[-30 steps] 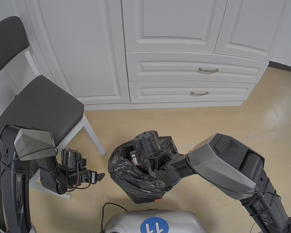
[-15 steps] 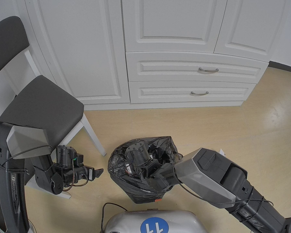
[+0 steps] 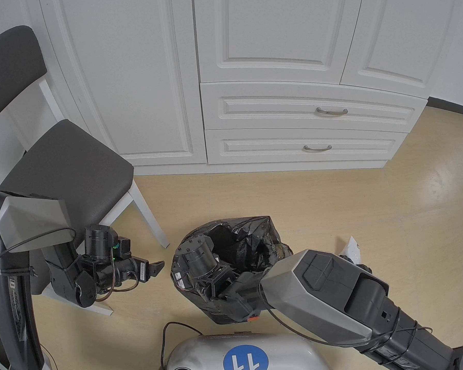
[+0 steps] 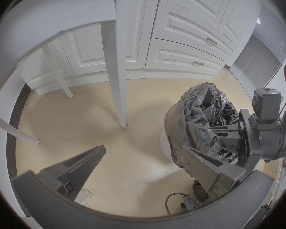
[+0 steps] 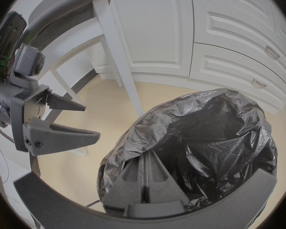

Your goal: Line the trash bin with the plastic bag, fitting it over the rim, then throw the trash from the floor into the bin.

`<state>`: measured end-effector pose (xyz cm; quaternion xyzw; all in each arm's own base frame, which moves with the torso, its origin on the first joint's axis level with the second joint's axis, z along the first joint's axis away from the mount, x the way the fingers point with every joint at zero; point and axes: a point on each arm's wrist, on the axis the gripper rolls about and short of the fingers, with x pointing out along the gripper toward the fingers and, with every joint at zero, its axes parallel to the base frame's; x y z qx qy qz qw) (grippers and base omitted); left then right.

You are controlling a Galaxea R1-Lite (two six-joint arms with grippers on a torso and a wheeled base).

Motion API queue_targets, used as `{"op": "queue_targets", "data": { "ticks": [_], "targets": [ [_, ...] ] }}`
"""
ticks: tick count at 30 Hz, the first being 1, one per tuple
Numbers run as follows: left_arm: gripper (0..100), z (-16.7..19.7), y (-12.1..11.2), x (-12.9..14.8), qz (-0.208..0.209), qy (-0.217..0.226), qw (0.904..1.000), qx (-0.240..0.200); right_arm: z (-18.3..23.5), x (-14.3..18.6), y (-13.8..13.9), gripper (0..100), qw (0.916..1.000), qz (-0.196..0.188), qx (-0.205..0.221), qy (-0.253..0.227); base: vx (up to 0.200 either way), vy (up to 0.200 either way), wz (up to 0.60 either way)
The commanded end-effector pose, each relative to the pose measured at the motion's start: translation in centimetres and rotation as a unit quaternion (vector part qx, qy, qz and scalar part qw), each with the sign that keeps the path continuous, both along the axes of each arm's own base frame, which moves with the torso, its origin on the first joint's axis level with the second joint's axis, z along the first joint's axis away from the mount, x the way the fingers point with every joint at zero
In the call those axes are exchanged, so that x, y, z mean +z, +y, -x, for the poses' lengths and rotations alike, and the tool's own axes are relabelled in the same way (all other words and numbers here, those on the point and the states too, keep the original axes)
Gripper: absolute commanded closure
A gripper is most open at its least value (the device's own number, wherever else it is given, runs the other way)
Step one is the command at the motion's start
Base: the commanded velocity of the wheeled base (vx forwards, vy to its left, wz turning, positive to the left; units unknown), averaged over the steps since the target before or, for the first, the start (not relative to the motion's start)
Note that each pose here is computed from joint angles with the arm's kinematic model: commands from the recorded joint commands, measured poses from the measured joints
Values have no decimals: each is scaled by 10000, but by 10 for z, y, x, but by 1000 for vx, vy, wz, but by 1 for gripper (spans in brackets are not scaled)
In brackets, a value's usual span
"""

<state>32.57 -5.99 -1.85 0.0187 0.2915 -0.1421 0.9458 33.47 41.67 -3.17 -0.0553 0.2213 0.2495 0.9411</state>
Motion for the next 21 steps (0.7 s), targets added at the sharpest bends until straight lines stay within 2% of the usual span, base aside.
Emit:
{"op": "queue_targets", "data": {
  "ticks": [1,7,21],
  "targets": [
    [0,0,0,3,14,-59,10000,-6,10,8,9,100,9998,-143,146,12,0,0,0],
    [0,-1,-1,2,28,-86,10000,1,13,8,10,100,9997,-149,170,24,0,0,0],
    [0,6,-17,-9,12,117,9996,-245,-3,26,-16,100,9999,-37,-163,-7,0,0,0]
  ]
}}
